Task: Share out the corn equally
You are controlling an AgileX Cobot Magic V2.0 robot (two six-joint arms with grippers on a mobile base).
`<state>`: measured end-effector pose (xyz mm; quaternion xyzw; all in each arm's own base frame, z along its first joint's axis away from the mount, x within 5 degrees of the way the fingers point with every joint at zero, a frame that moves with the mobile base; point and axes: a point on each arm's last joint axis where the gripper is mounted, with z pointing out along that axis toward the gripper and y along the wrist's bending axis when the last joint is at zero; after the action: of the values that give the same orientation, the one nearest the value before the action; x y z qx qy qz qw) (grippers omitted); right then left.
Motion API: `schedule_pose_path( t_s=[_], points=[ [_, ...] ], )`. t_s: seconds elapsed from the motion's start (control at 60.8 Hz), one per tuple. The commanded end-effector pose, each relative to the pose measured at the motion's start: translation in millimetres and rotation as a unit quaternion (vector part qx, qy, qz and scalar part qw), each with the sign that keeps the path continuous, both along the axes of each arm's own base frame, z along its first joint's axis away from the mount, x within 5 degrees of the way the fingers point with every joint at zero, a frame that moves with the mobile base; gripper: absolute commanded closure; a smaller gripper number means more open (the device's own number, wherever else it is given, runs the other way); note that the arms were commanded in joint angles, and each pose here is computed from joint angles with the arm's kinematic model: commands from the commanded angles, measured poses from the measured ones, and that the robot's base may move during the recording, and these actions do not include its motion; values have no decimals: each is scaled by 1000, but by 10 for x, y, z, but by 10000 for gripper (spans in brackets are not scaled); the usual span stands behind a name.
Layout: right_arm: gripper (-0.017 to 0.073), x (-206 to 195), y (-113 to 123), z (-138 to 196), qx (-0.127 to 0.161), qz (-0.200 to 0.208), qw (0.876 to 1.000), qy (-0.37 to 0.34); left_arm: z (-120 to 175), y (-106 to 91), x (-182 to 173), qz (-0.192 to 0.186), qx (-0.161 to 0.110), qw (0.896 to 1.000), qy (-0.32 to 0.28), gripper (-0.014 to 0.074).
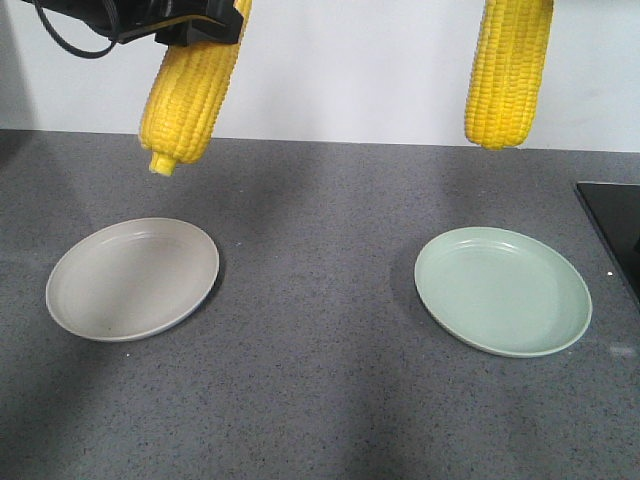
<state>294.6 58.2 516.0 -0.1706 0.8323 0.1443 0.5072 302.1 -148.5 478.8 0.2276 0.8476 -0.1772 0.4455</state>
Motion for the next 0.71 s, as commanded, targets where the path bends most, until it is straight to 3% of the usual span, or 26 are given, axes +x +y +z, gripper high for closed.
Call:
schedule_pose_path(
  t_s=[0.0,0.691],
  points=[
    [564,-150,-19,241,19,-5,998,-63,259,49,-122,5,-38,998,-52,599],
    [564,-150,-19,241,19,-5,998,-63,259,49,-122,5,-38,998,-52,599]
  ],
)
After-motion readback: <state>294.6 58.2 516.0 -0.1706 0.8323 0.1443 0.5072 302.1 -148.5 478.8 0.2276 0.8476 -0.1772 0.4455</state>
